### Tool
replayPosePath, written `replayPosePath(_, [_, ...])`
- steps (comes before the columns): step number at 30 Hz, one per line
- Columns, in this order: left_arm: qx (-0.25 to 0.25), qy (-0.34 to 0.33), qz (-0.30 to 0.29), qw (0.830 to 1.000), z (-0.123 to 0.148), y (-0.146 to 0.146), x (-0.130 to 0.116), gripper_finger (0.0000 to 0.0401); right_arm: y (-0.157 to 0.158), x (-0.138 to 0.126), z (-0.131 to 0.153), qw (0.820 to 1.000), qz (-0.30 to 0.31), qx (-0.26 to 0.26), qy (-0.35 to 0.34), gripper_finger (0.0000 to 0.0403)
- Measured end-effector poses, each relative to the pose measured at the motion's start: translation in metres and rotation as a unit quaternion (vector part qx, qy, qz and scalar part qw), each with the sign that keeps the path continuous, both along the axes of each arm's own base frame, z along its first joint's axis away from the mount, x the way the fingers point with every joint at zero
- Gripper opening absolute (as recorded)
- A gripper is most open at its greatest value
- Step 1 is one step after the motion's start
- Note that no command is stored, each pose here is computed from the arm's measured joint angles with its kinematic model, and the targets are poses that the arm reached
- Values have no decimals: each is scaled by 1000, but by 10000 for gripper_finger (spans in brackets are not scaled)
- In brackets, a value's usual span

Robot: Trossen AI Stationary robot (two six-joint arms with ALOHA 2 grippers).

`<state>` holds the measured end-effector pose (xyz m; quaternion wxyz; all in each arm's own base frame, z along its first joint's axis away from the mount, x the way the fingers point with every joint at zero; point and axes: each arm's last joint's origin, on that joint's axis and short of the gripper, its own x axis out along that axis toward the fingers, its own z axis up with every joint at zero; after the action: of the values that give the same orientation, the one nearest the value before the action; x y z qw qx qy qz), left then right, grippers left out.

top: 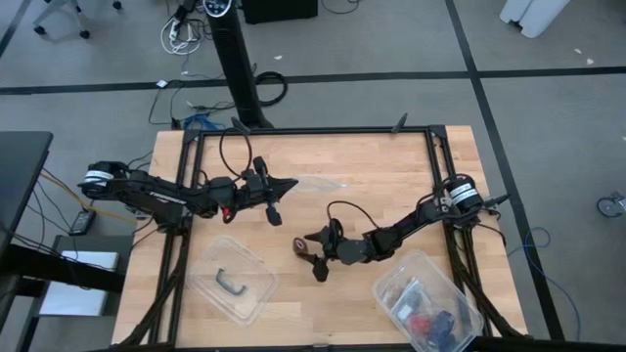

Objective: Roll bandage
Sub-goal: Put the rolled brown bandage into the transparent zip bag

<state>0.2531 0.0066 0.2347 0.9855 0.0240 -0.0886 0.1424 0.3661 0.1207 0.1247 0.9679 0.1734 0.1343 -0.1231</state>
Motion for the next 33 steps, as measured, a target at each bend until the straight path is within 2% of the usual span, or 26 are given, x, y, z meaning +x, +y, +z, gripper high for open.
replayPosePath(6, [0, 2, 0, 1000, -1, 0, 0, 0, 3, 14, -10, 1000, 3, -5, 6, 293])
replayPosePath(9, [-1, 4, 0, 1000, -1, 0, 0, 0, 4, 18, -11, 1000, -13, -15, 10, 276])
replayPosePath(12, [-1, 5, 0, 1000, -1, 0, 0, 0, 3, 17, -10, 999, -35, -33, 25, 222])
replayPosePath(17, [0, 9, 0, 1000, -2, 0, 0, 0, 11, 10, -1, 996, -20, -76, 41, 58])
replayPosePath(19, [0, 11, -4, 1000, -2, 0, 1, 0, 14, 8, 8, 994, -8, -97, 42, 45])
replayPosePath(22, [0, 19, -5, 1000, -4, 0, 1, 0, 15, 3, 35, 993, 18, -113, 34, 45])
replayPosePath(27, [-1, 24, -8, 1000, -5, 0, 1, 0, 10, -22, 103, 985, 32, -166, 15, 45])
replayPosePath(33, [-10, 34, -17, 999, -7, -1, 1, 0, -8, -61, 193, 966, -3, -258, -1, 45])
